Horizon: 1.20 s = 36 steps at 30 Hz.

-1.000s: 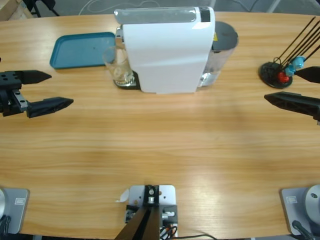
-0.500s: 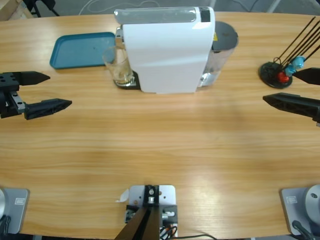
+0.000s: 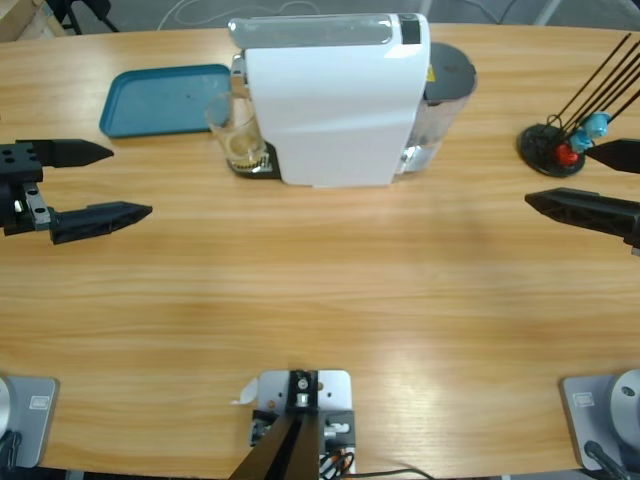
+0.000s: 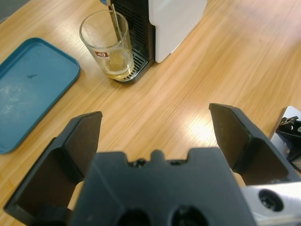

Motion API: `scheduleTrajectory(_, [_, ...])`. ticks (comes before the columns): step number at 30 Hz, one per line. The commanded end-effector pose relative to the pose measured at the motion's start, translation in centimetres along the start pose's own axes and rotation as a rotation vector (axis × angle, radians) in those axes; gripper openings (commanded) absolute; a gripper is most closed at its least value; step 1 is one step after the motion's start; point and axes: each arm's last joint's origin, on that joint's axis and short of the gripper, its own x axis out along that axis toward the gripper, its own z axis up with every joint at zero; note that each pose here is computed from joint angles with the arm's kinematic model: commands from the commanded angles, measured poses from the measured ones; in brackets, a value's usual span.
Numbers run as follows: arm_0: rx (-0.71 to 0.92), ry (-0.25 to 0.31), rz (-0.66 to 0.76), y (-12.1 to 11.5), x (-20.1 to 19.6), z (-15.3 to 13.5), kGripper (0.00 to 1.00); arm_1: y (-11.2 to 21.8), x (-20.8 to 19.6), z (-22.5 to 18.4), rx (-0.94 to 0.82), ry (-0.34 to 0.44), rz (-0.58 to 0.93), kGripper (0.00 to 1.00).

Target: Pour coffee

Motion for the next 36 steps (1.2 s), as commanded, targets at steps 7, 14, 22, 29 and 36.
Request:
scheduleTrajectory(7, [0.026, -0.055, 0.029, 0.0, -0.8, 0.3, 1.000, -0.1, 0.1, -1.5, -0.020, 0.031, -0.012, 1.000])
scheduleTrajectory(14, [0.030, -0.093, 0.036, -0.1, -1.5, 0.5, 1.000, 0.1, -0.3, -1.6, -0.031, 0.015, 0.016, 1.000])
scheduleTrajectory(22, [0.022, -0.085, 0.036, -0.1, -1.4, 0.3, 1.000, 0.1, -0.1, -1.5, -0.033, 0.021, 0.010, 1.000])
scheduleTrajectory(29, [0.015, -0.099, 0.034, -0.1, -1.6, 0.7, 1.000, 0.2, -0.3, -1.5, -0.040, 0.014, 0.016, 1.000])
scheduleTrajectory(36, [0.013, -0.119, 0.038, 0.1, -1.6, 1.9, 1.000, 0.2, -0.2, -1.6, -0.040, 0.013, 0.016, 1.000])
